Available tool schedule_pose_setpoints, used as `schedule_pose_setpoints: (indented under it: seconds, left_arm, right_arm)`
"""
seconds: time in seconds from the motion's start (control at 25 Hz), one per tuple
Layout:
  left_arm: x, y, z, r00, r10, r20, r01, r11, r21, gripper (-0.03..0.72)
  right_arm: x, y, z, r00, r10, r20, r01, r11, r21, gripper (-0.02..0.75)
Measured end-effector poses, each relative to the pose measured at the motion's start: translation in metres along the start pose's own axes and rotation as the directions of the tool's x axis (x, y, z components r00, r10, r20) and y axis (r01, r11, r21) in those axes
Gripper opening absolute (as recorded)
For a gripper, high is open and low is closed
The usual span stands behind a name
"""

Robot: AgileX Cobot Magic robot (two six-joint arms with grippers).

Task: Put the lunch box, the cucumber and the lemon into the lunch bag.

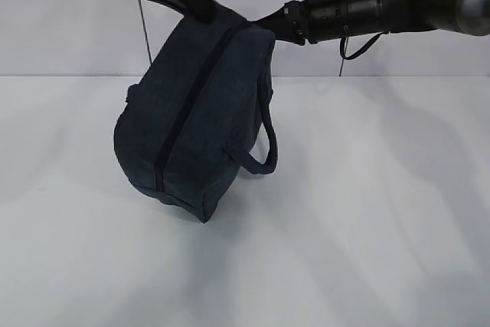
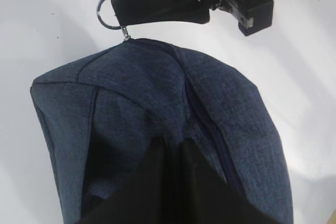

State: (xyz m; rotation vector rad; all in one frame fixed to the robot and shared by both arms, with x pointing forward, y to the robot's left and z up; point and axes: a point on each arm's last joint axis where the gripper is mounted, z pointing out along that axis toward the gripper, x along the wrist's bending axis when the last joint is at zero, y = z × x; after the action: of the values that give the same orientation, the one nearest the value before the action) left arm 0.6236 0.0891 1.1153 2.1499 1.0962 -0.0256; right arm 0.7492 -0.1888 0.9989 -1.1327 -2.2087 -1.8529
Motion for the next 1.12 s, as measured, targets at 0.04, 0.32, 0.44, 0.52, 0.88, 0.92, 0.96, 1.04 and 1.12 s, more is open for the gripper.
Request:
schedule_pose_setpoints:
  seconds: [0.04, 0.32, 0.44, 0.52, 0.88, 0.92, 0.96, 1.04, 1.12]
  left_arm:
    - [-0.001, 0.0, -0.001, 1.0, 0.001, 0.001, -0.001, 1.0, 0.0, 0.025]
    - [0.0, -0.001, -0.001, 1.0, 0.003, -0.001, -0.003, 1.0, 0.008, 0.025]
    - [0.0, -0.001, -0.001, 1.0, 0.003, -0.001, -0.003, 1.0, 0.008, 0.025]
    - [0.0, -0.001, -0.001, 1.0, 0.003, 0.0, -0.003, 1.0, 0.011, 0.025]
    - [-0.004, -0.003, -0.008, 1.0, 0.01, 0.007, -0.01, 1.0, 0.029, 0.025]
    - [-0.004, -0.003, -0.008, 1.0, 0.01, 0.007, -0.01, 1.0, 0.029, 0.025]
    - [-0.004, -0.003, -0.008, 1.0, 0.011, 0.006, -0.011, 0.999, 0.03, 0.025]
    - [-0.003, -0.003, -0.008, 1.0, 0.016, -0.004, -0.016, 0.999, 0.033, 0.025]
    - [-0.002, -0.004, -0.007, 1.0, 0.022, -0.018, -0.022, 0.999, 0.04, 0.025]
  right_arm:
    - [0.001, 0.001, 0.0, 1.0, 0.0, -0.004, 0.0, 1.0, 0.0, 0.02]
    - [0.0, -0.001, 0.0, 1.0, 0.009, -0.001, -0.009, 1.0, 0.013, 0.02]
    - [0.0, 0.0, 0.0, 1.0, 0.021, -0.003, -0.021, 1.0, 0.008, 0.021]
    - [0.0, 0.0, 0.0, 1.0, 0.022, -0.003, -0.022, 1.0, 0.008, 0.049]
    - [-0.001, 0.001, -0.004, 0.999, 0.045, 0.002, -0.045, 0.999, 0.007, 0.459]
    - [0.001, 0.003, -0.005, 0.999, 0.039, -0.002, -0.039, 0.999, 0.006, 0.472]
    - [0.003, 0.006, -0.009, 0.999, 0.033, -0.003, -0.033, 0.999, 0.003, 0.478]
    - [0.009, 0.014, -0.017, 1.0, 0.015, -0.003, -0.015, 1.0, 0.006, 0.486]
    - [0.014, 0.021, -0.027, 1.0, 0.005, 0.022, -0.006, 0.999, 0.035, 0.488]
